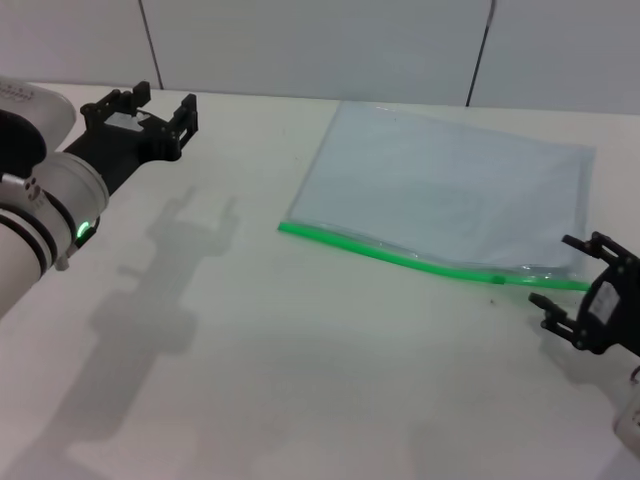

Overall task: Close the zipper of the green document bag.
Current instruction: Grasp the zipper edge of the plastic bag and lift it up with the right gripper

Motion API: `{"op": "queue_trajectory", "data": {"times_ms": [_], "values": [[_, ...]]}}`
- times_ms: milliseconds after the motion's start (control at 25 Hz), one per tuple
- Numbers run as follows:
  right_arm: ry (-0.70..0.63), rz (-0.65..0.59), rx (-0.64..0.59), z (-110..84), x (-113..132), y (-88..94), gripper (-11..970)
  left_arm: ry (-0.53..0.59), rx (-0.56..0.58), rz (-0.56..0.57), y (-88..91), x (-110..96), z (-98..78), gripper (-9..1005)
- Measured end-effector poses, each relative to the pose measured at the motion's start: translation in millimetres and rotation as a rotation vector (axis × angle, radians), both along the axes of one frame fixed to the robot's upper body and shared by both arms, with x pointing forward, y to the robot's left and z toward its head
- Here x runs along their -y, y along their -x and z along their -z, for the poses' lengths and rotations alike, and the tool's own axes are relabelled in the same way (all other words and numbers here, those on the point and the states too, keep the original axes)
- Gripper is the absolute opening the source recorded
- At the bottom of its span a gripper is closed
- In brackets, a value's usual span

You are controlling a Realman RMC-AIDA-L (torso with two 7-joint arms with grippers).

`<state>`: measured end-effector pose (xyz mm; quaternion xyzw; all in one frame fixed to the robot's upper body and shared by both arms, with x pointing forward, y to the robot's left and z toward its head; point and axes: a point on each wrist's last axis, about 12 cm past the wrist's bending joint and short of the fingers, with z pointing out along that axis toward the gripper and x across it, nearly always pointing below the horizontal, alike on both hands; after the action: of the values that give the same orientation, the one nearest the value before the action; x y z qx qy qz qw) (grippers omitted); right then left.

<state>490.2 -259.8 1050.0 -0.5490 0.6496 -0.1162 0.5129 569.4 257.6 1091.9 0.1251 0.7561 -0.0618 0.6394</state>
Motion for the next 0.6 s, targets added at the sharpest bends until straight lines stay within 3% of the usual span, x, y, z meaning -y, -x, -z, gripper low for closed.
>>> {"op": "queue_trajectory", "data": {"times_ms": [600], "values": [[0.115,0.036,-0.022,16.5,7.4,-4.7,737,0.006,-0.025,-0.031,-0.5,-5.5,1.8,586]]}}
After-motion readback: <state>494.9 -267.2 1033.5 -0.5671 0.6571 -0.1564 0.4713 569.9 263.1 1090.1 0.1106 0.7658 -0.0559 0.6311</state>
